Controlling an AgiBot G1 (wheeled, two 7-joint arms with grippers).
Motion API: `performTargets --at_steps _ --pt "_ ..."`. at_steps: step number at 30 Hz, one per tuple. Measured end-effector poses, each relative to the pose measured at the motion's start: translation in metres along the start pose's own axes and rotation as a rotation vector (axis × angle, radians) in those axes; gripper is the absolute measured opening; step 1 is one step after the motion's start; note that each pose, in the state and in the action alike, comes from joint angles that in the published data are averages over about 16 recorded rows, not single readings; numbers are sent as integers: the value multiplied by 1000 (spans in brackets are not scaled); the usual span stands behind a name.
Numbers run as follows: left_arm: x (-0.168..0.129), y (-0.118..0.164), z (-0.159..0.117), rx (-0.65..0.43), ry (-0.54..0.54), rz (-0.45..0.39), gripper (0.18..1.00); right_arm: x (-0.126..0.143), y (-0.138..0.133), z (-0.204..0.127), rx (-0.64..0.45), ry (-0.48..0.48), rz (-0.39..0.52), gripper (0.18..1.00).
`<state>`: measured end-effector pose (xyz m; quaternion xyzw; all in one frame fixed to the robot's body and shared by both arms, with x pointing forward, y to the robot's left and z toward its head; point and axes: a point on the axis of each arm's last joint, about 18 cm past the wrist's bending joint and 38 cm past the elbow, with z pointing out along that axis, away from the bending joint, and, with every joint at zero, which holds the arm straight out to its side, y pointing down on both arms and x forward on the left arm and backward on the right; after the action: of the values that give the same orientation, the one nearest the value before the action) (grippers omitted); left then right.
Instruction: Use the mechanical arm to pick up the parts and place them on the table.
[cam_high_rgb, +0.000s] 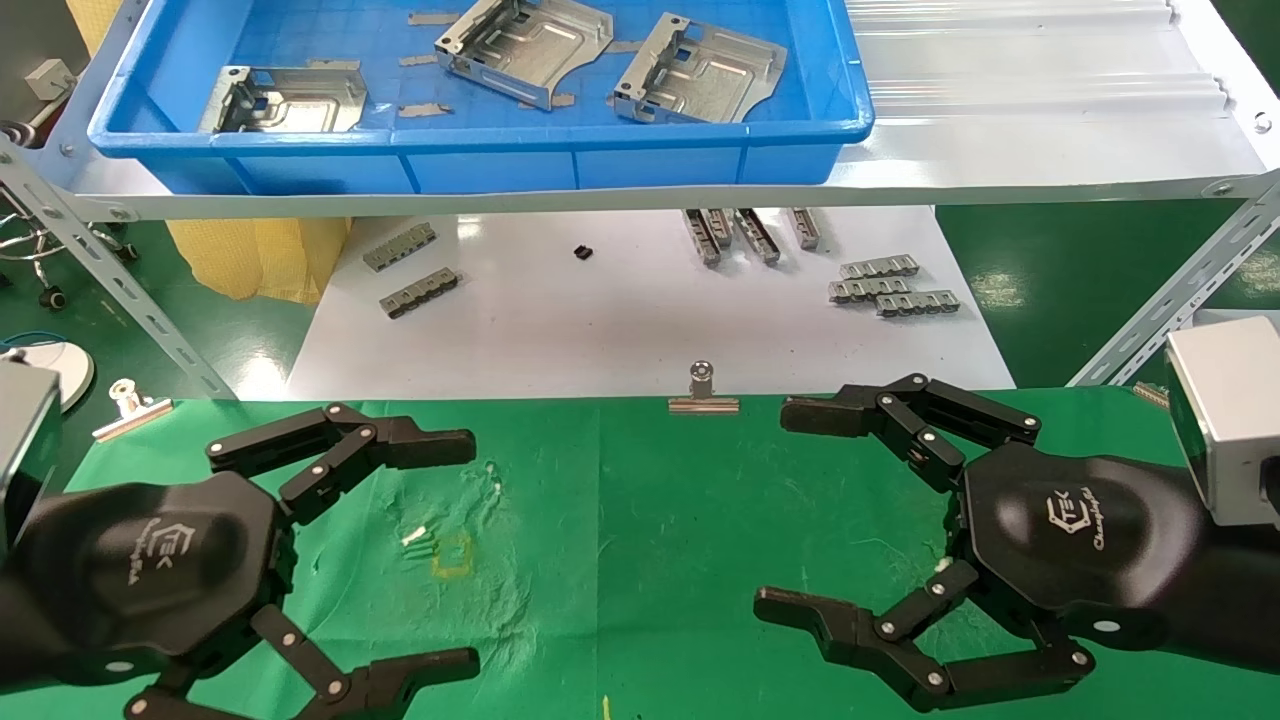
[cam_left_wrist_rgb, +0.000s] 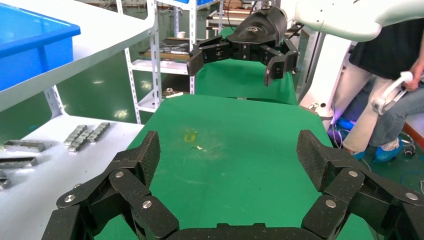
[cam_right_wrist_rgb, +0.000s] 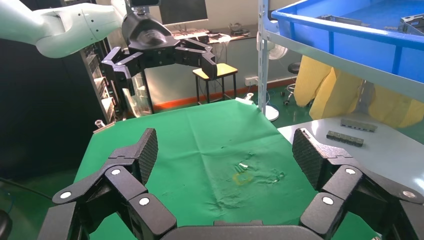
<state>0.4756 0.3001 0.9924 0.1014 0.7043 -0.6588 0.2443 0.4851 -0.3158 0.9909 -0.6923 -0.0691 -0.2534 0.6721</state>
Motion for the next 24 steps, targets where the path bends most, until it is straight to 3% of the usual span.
performTargets --at_steps 24 --pt "0 0 0 0 0 0 1001 0 0 0 0 0 0 993"
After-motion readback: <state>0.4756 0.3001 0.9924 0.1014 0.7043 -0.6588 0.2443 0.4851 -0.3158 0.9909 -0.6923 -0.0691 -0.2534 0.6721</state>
